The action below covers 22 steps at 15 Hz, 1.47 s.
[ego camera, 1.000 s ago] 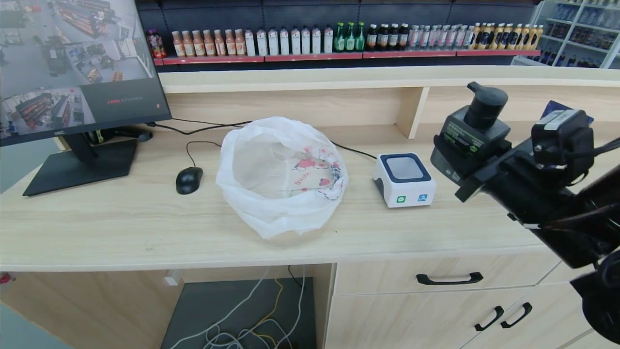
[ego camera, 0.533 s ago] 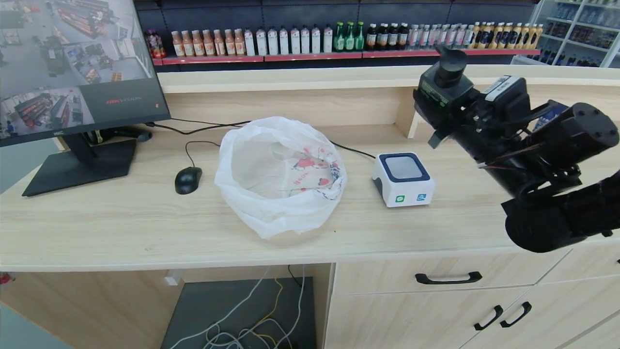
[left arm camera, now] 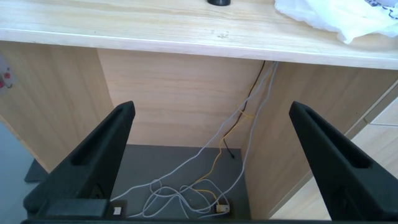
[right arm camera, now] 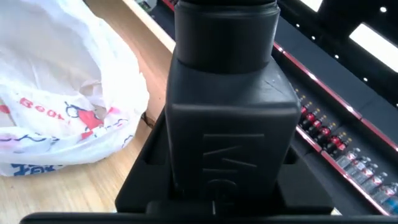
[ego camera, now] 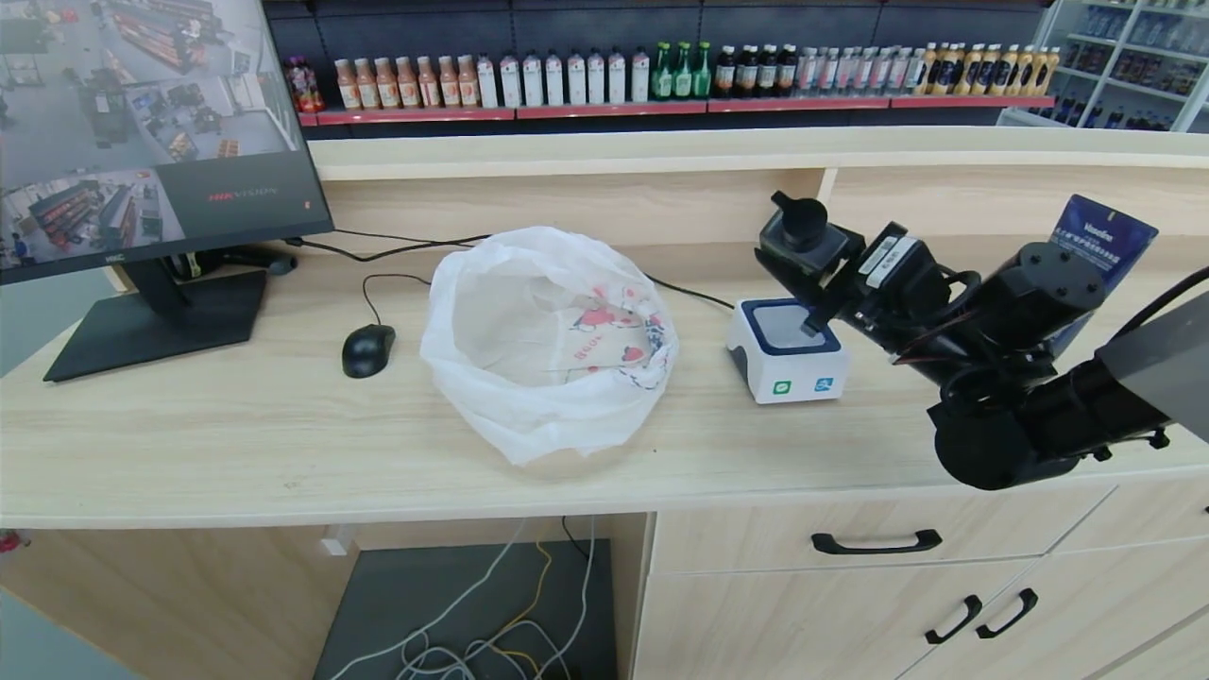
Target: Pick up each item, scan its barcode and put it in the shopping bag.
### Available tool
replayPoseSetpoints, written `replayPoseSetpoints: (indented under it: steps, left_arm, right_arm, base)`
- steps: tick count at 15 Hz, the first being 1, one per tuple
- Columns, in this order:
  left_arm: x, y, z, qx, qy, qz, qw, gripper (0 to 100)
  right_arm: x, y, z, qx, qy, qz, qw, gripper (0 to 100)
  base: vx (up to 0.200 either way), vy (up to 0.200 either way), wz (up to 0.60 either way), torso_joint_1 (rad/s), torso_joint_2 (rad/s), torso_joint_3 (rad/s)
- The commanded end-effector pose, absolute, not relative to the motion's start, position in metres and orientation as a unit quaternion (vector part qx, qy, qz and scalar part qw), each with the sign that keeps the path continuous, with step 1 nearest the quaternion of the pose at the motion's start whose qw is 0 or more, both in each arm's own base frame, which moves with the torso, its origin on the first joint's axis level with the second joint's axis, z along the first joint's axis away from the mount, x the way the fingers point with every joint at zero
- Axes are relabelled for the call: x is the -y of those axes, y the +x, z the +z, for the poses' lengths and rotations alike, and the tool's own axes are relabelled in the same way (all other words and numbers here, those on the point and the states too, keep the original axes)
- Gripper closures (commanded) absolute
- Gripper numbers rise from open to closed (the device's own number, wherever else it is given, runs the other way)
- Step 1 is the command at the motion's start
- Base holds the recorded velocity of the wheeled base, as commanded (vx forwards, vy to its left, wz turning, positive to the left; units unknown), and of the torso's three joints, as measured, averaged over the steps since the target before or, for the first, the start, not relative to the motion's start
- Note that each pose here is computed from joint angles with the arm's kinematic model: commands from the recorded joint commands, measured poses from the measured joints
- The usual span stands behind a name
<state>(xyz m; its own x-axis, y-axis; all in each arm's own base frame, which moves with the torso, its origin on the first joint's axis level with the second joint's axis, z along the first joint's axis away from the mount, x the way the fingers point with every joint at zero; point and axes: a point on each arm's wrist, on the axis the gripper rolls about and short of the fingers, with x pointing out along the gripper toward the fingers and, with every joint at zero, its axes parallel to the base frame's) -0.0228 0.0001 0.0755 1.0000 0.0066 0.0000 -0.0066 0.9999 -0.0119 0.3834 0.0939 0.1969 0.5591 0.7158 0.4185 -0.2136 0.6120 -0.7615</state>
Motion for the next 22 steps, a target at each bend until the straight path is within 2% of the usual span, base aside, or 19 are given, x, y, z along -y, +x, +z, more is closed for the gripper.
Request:
replayPoseSetpoints:
  steps: [1, 11, 22]
  left_arm:
    - [0.000, -0.023, 0.075, 0.000, -0.006, 0.004, 1.000, 0]
    - [0.000, -0.023, 0.076, 0.001, -0.006, 0.004, 1.000, 0]
    - [0.000, -0.023, 0.076, 0.001, -0.006, 0.004, 1.000, 0]
  right_arm:
    - [-0.092, 0.385, 0.193, 0.371, -0.342, 0.290, 0.813, 100]
    - [-0.074, 0.399, 0.168, 0.354, -0.373, 0.305, 0.802, 100]
    - [-0.072, 0.402, 0.162, 0.348, -0.374, 0.304, 0.804, 100]
  base:
    - [0.000, 0.000, 0.00, 0.000, 0.00, 0.000]
    - [0.000, 0.000, 0.00, 0.000, 0.00, 0.000]
    - [0.000, 0.000, 0.00, 0.000, 0.00, 0.000]
